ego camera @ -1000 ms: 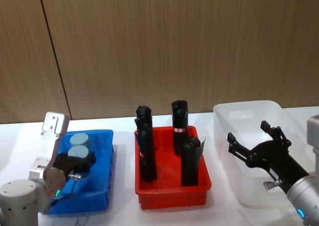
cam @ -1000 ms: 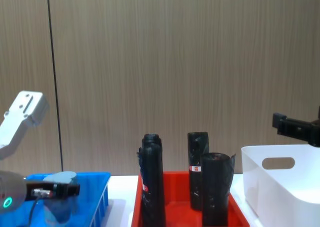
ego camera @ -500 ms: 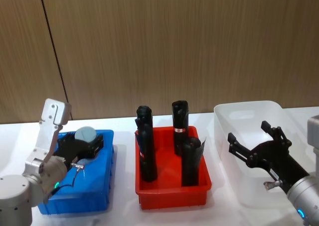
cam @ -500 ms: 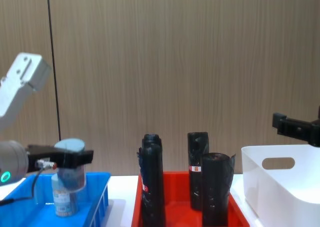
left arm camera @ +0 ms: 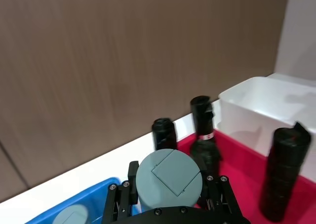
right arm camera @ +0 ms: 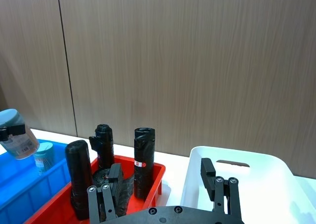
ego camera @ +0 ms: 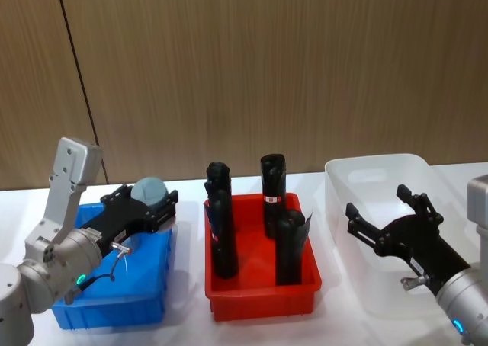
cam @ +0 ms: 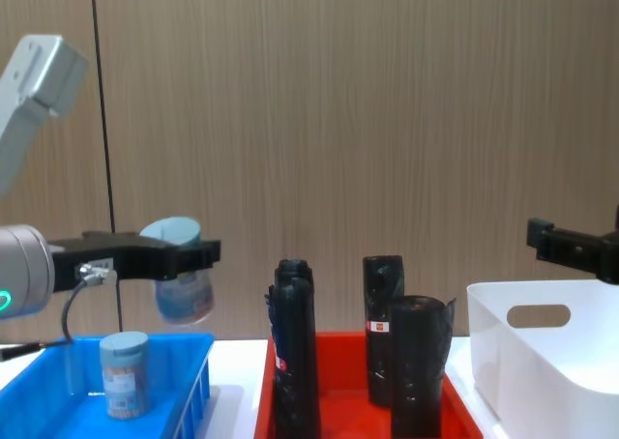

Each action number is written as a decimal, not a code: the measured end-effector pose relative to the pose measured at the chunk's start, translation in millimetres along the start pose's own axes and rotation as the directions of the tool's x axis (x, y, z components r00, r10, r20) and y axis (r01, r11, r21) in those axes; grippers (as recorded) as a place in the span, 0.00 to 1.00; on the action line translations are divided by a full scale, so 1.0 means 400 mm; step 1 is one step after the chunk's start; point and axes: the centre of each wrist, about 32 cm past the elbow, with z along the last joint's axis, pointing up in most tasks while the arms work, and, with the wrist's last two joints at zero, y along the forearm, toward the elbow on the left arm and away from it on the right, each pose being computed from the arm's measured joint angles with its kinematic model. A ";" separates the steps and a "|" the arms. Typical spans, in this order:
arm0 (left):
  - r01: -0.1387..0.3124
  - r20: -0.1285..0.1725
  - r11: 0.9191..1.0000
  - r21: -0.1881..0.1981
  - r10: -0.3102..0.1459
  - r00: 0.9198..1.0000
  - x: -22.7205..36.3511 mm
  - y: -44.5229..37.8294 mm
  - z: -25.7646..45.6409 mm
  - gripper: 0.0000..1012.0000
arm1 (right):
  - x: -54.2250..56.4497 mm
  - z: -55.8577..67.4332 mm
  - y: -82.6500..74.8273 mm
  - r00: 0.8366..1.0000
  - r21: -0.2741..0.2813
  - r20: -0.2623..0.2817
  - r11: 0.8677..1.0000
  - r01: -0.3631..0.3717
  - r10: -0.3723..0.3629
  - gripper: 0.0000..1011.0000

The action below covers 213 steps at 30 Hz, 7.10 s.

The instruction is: Pick the cotton swabs from the blue box and place them into the white box.

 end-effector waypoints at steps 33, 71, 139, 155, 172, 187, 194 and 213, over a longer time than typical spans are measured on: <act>0.497 -0.022 0.858 -0.129 -0.504 0.864 0.050 -0.030 0.008 0.66 | 0.000 0.000 0.000 1.000 0.000 0.000 1.000 0.000 0.000 0.99; 0.672 -0.036 0.719 -0.179 -0.687 0.726 0.050 -0.082 -0.016 0.66 | 0.010 0.009 0.005 0.998 -0.006 0.046 0.999 -0.041 0.041 0.99; 0.679 -0.035 0.711 -0.183 -0.694 0.719 0.050 -0.084 -0.018 0.66 | 0.068 0.156 0.175 0.767 -0.253 0.016 0.744 -0.618 0.642 0.99; 0.679 -0.035 0.712 -0.183 -0.694 0.719 0.050 -0.084 -0.018 0.66 | 0.038 0.140 0.204 0.732 -0.266 0.012 0.708 -0.654 0.681 0.99; 0.679 -0.035 0.712 -0.183 -0.694 0.719 0.050 -0.084 -0.018 0.66 | 0.016 0.124 0.232 0.719 -0.278 0.021 0.694 -0.664 0.695 0.99; 0.679 -0.035 0.712 -0.183 -0.694 0.719 0.050 -0.084 -0.018 0.66 | -0.004 0.118 0.258 0.718 -0.285 0.031 0.695 -0.660 0.695 0.99; 0.679 -0.035 0.711 -0.183 -0.694 0.719 0.050 -0.084 -0.018 0.66 | -0.010 0.120 0.266 0.723 -0.282 0.035 0.701 -0.655 0.690 0.83; 0.678 -0.035 0.712 -0.183 -0.694 0.719 0.050 -0.084 -0.018 0.88 | -0.018 0.125 0.272 0.731 -0.279 0.039 0.710 -0.646 0.681 0.66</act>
